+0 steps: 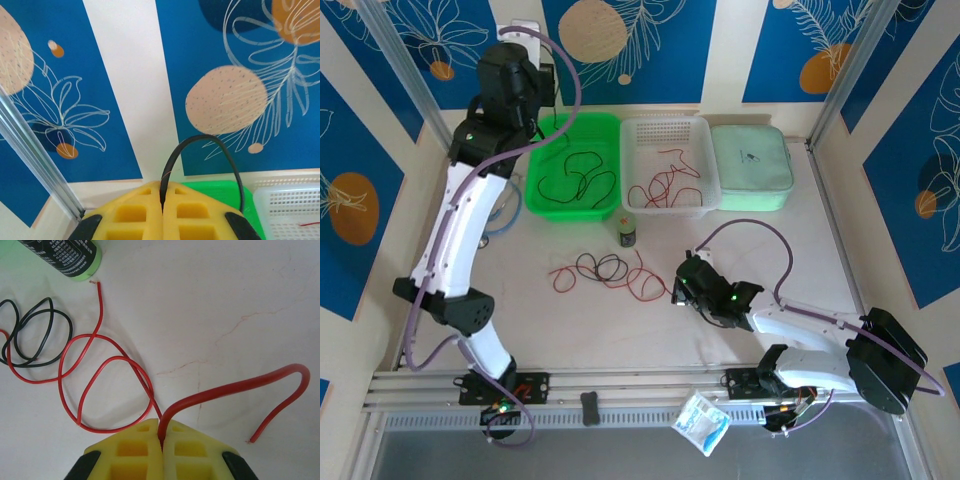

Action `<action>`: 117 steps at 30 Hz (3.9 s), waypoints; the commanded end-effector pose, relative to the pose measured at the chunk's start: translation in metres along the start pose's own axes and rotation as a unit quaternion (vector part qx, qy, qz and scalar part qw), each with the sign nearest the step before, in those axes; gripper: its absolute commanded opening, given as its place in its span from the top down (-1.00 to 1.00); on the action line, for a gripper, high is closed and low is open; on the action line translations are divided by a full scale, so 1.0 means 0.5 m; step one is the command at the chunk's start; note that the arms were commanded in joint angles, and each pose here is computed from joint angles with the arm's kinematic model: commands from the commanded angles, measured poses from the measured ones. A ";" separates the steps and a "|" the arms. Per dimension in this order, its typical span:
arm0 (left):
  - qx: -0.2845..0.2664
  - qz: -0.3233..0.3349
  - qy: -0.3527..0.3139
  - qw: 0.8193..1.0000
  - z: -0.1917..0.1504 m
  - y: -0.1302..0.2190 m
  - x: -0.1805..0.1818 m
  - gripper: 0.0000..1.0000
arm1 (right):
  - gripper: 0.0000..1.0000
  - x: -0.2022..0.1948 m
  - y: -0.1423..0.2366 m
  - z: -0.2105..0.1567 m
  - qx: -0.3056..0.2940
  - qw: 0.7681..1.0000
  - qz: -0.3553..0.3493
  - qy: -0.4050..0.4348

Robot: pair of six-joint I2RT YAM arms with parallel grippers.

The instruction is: Untangle the cables

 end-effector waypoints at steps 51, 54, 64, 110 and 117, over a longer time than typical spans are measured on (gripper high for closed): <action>0.305 -0.198 0.038 0.931 -0.334 -0.012 -0.191 -0.61 | 1.00 0.047 0.124 0.082 -0.040 0.999 0.028 -0.016; 0.315 -0.248 0.008 0.916 -0.356 0.063 -0.239 -0.52 | 1.00 0.063 0.150 0.114 -0.046 0.998 0.047 -0.006; 0.299 -0.429 0.028 0.852 -0.449 0.244 -0.353 -0.36 | 1.00 0.090 0.245 0.196 -0.069 0.991 0.115 0.002; 0.353 -0.623 0.109 0.689 -0.582 0.286 -0.590 0.16 | 1.00 0.077 0.254 0.183 -0.073 0.985 0.149 -0.045; 0.341 -0.606 0.094 0.712 -0.572 0.273 -0.590 0.70 | 1.00 0.073 0.257 0.179 -0.072 0.985 0.149 -0.047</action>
Point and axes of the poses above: each hand's point on the last joint's axis, 136 mm out from that joint toward the fingers, its own y axis back along the fingers, its own x axis along the line the jaws close on, z = x × y, the point moved 8 cm from there along y, back along the fingers, and after that the axes turned 9 degrees about -y, right-handed, at the moved point
